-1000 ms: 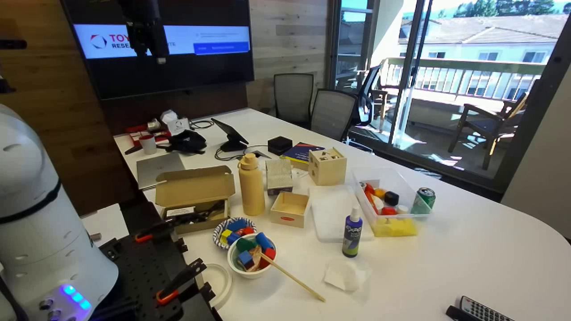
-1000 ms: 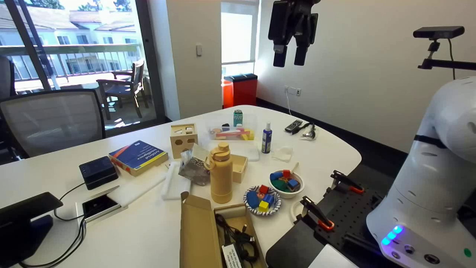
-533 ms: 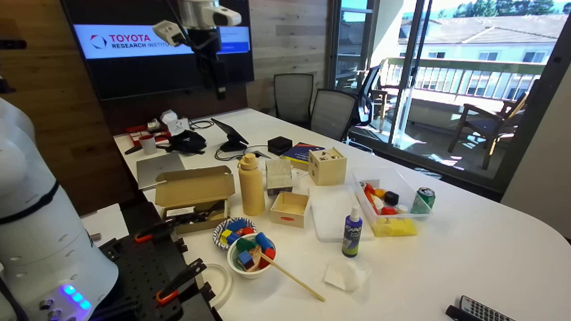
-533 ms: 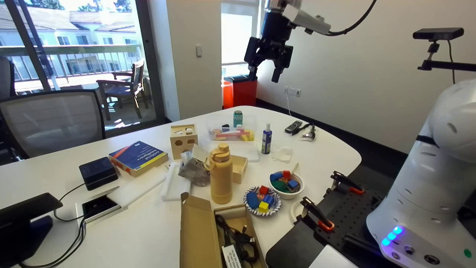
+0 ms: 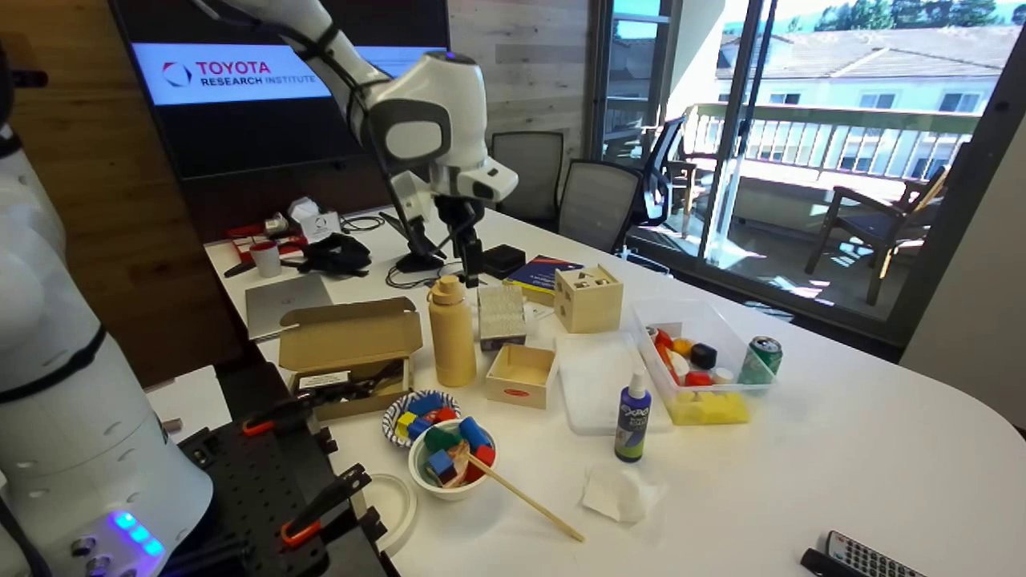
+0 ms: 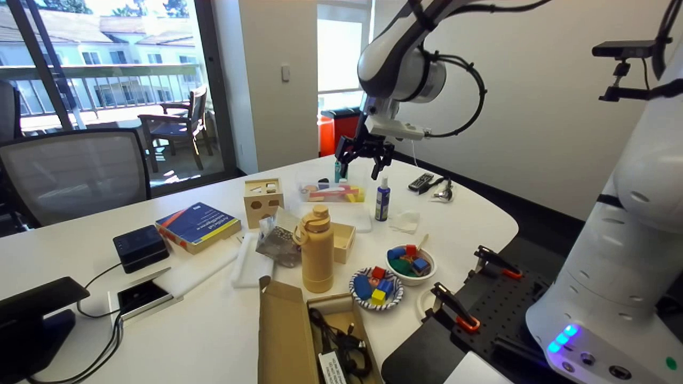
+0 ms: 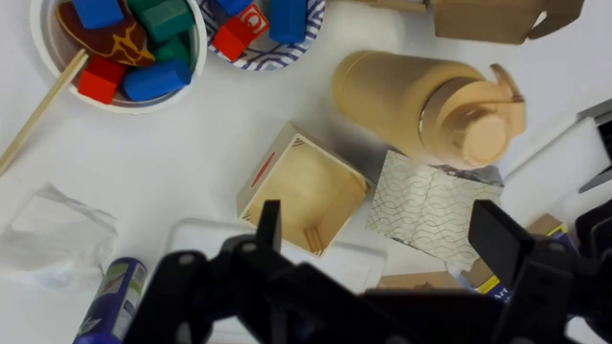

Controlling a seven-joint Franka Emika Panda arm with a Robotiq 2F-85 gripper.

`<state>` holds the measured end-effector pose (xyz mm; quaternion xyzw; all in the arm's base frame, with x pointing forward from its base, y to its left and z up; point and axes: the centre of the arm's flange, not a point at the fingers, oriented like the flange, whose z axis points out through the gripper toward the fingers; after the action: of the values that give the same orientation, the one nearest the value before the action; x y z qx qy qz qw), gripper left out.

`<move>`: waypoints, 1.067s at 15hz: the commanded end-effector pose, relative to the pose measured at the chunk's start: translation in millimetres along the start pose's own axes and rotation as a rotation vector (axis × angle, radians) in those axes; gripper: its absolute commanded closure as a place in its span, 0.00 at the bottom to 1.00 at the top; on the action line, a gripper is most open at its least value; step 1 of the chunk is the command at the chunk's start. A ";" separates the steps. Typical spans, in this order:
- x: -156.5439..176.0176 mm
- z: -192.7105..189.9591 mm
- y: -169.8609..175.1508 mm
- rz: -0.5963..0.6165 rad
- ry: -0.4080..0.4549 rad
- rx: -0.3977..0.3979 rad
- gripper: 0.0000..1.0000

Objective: Move the box to the right

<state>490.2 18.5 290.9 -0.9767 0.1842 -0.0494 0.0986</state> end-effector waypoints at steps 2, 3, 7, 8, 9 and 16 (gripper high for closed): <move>57.2 101.9 23.5 0.153 0.032 0.008 0.00; 61.7 118.2 29.5 0.182 0.022 -0.001 0.00; 81.7 170.8 43.5 0.245 -0.042 -0.029 0.00; 86.2 178.9 45.4 0.258 -0.049 -0.038 0.00; 90.8 187.2 46.1 0.265 -0.053 -0.043 0.00; 99.5 241.3 52.5 0.327 -0.104 -0.071 0.00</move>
<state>582.0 -23.8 63.4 -0.9424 0.3240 0.0069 0.0825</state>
